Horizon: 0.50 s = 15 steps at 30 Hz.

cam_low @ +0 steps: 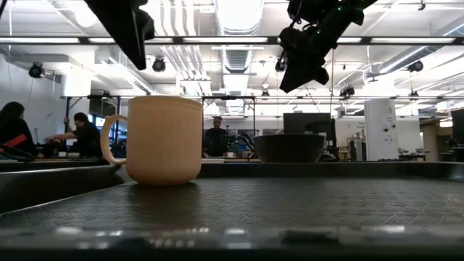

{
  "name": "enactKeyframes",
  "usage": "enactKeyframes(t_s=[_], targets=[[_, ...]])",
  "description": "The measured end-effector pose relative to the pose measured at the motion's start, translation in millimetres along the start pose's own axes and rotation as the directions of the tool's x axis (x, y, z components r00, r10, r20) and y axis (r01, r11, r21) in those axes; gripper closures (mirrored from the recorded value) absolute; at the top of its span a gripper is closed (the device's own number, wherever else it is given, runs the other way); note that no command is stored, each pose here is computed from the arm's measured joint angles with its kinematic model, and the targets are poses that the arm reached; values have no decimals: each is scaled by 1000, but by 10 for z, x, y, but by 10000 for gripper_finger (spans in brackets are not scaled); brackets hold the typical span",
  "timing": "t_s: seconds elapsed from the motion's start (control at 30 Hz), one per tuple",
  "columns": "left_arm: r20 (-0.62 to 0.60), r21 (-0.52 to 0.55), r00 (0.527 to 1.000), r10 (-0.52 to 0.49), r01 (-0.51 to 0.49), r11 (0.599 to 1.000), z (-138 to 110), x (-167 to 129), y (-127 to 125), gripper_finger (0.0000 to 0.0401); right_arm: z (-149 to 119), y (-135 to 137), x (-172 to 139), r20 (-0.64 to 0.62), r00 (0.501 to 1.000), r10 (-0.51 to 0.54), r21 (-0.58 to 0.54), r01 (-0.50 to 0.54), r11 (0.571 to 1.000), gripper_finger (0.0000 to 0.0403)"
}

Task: Set up tray
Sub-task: Put the white plate on the bottom right of the yellow cup on the black serving tray

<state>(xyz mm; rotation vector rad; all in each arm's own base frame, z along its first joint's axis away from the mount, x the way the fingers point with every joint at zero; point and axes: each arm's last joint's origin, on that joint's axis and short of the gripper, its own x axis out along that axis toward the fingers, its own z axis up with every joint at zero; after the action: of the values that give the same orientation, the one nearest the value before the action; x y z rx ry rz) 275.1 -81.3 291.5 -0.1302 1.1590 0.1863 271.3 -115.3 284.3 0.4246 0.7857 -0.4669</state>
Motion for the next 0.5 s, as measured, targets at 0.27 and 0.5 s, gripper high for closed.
enactKeyframes(t_s=[0.27,0.5], targets=[[-103,-54,989,103,-109,993,-92,91,270,278,85,18,144,69,998,14,-47,-11,999,330],[-149,90,979,138,-125,988,-147,128,377,278,75,39,291,47,999,26,-94,-22,995,330]])
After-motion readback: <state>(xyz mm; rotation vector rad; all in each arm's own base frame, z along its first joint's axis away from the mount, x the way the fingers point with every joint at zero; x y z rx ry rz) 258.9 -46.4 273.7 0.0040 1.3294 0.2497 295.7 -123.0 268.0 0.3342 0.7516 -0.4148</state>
